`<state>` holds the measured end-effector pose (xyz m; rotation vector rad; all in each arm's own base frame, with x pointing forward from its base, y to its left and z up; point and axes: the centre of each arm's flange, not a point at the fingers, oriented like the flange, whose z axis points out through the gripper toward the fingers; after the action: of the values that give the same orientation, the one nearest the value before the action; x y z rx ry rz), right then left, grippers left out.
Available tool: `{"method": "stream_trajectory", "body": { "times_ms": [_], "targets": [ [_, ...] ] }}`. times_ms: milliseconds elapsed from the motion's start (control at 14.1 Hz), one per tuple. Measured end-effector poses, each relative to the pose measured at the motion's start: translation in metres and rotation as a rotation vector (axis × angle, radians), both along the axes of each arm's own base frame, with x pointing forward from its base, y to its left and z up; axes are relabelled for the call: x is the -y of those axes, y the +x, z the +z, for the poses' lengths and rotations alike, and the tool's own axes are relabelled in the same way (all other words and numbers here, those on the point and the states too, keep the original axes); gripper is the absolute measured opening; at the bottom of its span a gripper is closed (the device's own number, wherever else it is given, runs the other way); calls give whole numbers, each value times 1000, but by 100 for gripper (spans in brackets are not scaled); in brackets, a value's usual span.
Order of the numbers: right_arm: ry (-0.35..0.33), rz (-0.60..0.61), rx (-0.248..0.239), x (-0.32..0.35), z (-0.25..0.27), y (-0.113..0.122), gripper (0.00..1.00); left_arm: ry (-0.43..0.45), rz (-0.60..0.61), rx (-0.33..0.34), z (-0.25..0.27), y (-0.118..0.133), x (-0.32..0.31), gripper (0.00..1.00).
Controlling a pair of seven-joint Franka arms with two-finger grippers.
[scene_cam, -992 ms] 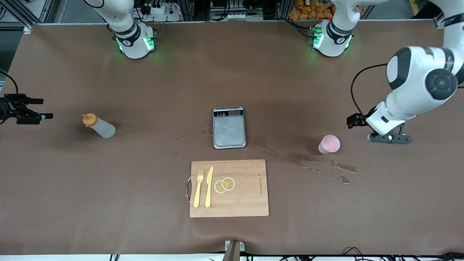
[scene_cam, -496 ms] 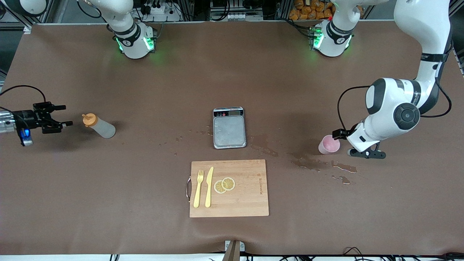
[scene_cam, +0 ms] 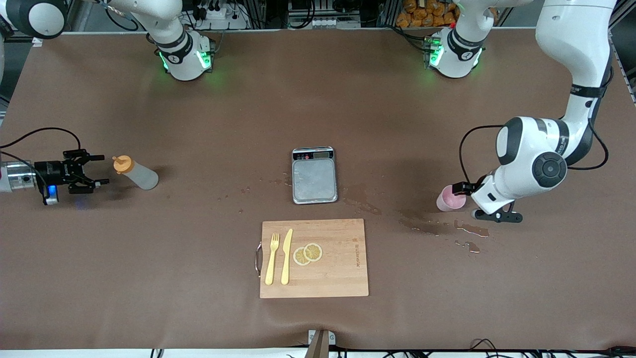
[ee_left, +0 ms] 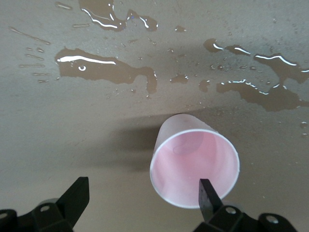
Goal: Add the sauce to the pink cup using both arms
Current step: 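Grasp the cup with the left gripper while the right gripper grasps the bottle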
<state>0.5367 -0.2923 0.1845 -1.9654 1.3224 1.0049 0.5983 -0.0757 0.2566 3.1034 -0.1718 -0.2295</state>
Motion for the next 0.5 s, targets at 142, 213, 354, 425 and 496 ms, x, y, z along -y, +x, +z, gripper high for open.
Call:
{"method": "stream_trajectory", "body": {
  "times_ms": [142,213,354,425,496],
  "targets": [
    [15,-21,-11,-2,-11,0,100,-1,1,-14,-13,1,0,100],
    [25,-24,-22,-3,-19,-2,100,-1,1,-21,-19,2,0,91],
    [74,-55,-40,-7,-40,-6,100,-2,1,-28,-26,3,1,72],
    [123,-95,-45,-8,-52,-9,100,-3,0,-29,-28,4,1,60],
    [173,-135,-50,-7,-61,-13,100,-3,0,-29,-29,4,2,51]
  ]
}}
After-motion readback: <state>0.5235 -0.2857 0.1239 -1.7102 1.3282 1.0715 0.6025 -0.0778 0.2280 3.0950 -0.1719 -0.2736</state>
